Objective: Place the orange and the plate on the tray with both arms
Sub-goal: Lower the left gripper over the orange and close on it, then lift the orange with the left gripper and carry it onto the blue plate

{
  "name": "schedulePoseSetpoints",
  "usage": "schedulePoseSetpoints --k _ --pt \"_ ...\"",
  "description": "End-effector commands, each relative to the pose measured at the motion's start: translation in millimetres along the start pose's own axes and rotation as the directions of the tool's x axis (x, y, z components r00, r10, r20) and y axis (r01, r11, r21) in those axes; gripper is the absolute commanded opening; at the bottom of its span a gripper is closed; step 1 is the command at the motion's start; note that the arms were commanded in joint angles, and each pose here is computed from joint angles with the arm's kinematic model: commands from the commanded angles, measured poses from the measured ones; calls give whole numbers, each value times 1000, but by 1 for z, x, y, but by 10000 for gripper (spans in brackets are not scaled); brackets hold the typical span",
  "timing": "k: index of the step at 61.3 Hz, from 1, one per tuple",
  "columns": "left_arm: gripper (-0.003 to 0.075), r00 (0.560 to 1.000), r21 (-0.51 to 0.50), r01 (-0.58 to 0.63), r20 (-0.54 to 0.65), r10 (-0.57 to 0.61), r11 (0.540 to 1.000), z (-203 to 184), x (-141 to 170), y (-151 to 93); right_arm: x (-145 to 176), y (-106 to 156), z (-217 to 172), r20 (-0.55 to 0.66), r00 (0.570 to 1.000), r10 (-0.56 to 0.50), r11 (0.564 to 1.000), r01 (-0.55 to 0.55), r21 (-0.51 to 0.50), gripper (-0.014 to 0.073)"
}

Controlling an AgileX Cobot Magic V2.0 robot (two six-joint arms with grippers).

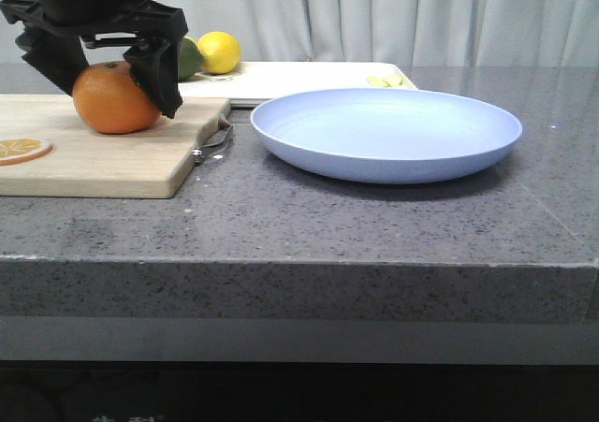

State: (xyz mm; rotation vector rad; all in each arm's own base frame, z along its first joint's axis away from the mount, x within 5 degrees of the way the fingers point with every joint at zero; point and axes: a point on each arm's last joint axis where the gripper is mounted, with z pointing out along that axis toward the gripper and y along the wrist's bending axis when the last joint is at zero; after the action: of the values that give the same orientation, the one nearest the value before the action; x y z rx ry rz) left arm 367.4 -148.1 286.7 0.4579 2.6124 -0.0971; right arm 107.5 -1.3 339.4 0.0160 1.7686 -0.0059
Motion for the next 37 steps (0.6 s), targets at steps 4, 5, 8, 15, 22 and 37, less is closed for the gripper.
schedulePoseSetpoints --k 4,5,8,15,22,37 --pt "494 996 3 -2 92 2 1000 -27 -10 -1 -18 0 -1 104 995 0 1000 0 1 652" --pt "471 996 3 -2 92 2 1000 -27 -10 -1 -18 0 -1 104 995 0 1000 0 1 652" --pt "402 996 3 -2 89 2 1000 -27 -10 -1 -18 0 -1 104 995 0 1000 0 1 652" --pt "252 996 3 -2 93 1 1000 -33 -12 -1 -18 0 -1 104 995 0 1000 0 1 652" --pt "232 992 7 -6 126 5 1000 -51 -24 -4 -17 0 -1 103 995 0 1000 0 1 652" --pt "233 962 96 -88 268 59 991 -88 -43 -50 -17 0 -1 102 995 0 1000 0 1 652"
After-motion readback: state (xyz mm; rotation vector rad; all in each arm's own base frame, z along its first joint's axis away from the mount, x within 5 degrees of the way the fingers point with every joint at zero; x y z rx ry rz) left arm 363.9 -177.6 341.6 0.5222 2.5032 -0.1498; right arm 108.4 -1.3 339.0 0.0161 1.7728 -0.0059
